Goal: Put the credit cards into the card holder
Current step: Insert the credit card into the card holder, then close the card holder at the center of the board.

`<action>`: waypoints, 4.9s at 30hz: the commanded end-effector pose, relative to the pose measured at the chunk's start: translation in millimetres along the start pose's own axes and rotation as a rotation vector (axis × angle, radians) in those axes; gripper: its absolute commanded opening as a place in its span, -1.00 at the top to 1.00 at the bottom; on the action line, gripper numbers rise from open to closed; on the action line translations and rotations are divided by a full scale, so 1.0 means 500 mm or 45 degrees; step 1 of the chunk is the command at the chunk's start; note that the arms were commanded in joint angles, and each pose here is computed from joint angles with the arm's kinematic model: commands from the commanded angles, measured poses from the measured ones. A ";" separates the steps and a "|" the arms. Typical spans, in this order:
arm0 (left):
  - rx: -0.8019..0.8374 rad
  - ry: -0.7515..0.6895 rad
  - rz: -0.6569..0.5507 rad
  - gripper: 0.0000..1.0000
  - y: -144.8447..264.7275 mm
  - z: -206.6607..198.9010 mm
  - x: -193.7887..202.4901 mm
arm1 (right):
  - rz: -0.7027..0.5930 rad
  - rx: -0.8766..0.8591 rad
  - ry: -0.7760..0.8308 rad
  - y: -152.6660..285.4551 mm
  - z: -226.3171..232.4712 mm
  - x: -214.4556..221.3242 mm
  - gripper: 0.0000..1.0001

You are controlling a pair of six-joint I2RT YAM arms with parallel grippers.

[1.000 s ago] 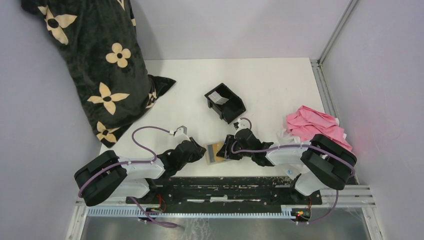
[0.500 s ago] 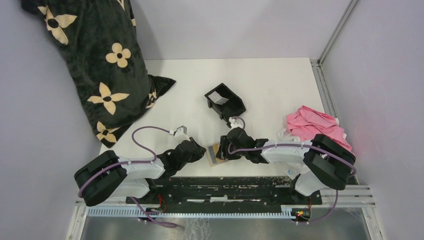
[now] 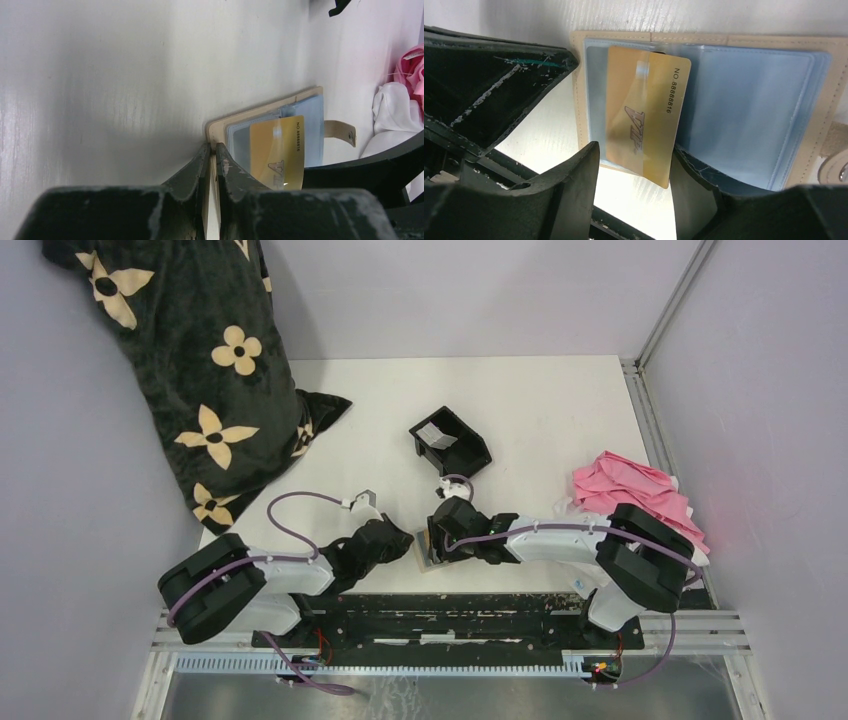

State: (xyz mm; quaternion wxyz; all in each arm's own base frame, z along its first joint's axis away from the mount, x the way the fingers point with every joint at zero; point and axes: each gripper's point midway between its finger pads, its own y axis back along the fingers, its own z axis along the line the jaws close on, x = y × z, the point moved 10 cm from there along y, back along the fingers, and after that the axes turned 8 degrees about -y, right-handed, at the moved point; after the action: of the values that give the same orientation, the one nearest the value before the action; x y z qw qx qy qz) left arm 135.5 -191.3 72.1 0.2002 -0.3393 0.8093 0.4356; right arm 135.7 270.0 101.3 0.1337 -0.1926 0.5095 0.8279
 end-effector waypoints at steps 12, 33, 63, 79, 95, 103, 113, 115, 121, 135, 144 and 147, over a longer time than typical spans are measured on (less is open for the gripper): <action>-0.060 -0.059 0.091 0.73 -0.003 0.014 0.024 | 0.099 0.274 0.191 -0.035 -0.029 0.041 -0.28; -0.057 -0.057 0.089 0.73 0.001 0.019 0.027 | 0.036 0.455 0.293 -0.033 -0.028 0.025 -0.54; -0.069 -0.041 0.071 0.63 -0.004 0.029 0.033 | -0.003 0.632 0.412 -0.063 -0.015 0.042 -0.29; -0.064 -0.028 0.053 0.57 0.003 0.029 0.028 | -0.132 0.560 0.409 -0.002 0.015 0.004 -0.53; -0.064 -0.027 0.043 0.57 0.004 0.021 0.021 | -0.185 0.447 0.404 0.029 0.042 -0.018 -0.53; -0.069 -0.035 0.025 0.57 0.009 0.015 0.011 | -0.280 0.350 0.400 0.086 0.064 -0.051 -0.53; -0.021 -0.043 -0.009 0.56 0.021 -0.026 -0.023 | -0.464 0.303 0.419 0.137 0.063 -0.152 -0.65; -0.017 -0.049 -0.002 0.56 0.018 -0.031 -0.024 | -0.521 0.282 0.417 0.146 0.060 -0.174 -0.66; -0.018 -0.056 0.047 0.57 -0.001 -0.032 -0.009 | -0.675 0.295 0.393 0.158 0.056 -0.230 -0.42; -0.038 -0.088 0.113 0.57 -0.058 -0.042 0.016 | -0.594 0.286 0.388 0.092 0.042 -0.364 -0.65; -0.028 -0.116 0.089 0.56 -0.089 -0.071 -0.001 | -0.548 0.217 0.386 0.045 0.033 -0.430 -0.65; -0.030 -0.115 0.081 0.56 -0.095 -0.073 -0.008 | -0.532 0.202 0.372 0.030 0.028 -0.448 -0.64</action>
State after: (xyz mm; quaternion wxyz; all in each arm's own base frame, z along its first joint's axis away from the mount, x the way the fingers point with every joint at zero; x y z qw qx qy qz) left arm 168.9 -243.7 76.3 0.2031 -0.3187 0.8191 0.4316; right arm 308.4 260.6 204.5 0.2314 -0.3829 0.5718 0.6877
